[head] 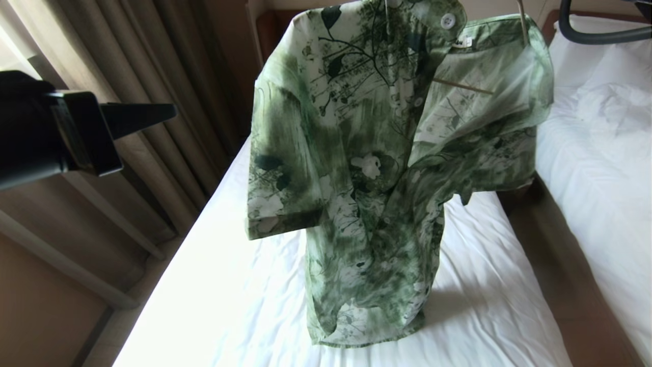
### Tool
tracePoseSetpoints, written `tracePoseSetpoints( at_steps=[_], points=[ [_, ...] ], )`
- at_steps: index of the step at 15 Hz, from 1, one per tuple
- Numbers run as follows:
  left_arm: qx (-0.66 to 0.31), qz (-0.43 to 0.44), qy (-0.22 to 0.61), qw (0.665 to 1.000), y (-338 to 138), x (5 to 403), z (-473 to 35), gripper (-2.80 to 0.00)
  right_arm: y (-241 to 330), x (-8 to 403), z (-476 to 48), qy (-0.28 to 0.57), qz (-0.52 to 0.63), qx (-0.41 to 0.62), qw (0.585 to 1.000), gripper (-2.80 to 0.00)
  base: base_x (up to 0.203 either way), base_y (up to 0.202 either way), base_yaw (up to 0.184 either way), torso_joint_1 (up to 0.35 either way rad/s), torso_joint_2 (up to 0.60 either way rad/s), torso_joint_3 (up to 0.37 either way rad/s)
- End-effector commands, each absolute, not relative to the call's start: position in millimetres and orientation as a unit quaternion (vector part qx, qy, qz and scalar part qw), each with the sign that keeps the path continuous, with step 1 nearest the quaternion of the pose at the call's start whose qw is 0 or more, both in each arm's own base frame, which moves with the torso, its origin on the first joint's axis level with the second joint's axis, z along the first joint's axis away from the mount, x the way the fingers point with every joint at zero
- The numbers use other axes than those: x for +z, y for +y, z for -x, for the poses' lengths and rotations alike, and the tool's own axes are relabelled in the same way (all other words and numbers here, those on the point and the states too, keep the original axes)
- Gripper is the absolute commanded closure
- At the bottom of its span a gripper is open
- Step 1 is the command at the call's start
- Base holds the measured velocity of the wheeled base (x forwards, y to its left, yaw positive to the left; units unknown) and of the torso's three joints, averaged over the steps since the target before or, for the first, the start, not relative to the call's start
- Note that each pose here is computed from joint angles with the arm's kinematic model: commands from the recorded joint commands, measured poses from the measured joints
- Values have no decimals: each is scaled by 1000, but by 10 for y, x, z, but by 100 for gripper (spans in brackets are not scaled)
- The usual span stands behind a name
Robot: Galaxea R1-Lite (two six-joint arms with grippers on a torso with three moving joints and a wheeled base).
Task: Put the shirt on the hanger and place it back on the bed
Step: Take the clothes hanger out of the clothes
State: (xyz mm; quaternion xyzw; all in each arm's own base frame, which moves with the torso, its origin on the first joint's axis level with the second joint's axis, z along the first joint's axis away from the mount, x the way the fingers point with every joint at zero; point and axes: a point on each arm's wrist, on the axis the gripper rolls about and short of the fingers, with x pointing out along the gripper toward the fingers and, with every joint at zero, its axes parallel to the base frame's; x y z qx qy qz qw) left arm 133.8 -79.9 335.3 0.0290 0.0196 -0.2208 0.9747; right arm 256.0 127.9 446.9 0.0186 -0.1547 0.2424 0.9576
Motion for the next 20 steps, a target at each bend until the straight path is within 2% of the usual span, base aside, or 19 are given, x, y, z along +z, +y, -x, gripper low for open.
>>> tracePoseSetpoints(
  at_steps=[1, 6, 12, 20],
  points=[
    [-222, -33, 33, 974, -815, 3276, -1352, 0, 1355, 4408, -2670, -163, 14, 240, 957, 0, 0, 0, 0, 0, 0, 0],
    [-203, -31, 49, 977, -632, 3042, -1147, 0, 1425, 4438, -2639, -189, 35, 241, 951, 0, 0, 0, 0, 0, 0, 0],
    [-94, 1, 36, 995, -157, 2603, -589, 0, 1495, 4412, -2794, -232, 65, 160, 957, 0, 0, 0, 0, 0, 0, 0],
    [44, 24, -9, 999, 35, 2159, -71, 0, 1523, 4430, -2834, -265, 60, 154, 950, 0, 0, 0, 0, 0, 0, 0]
  ],
)
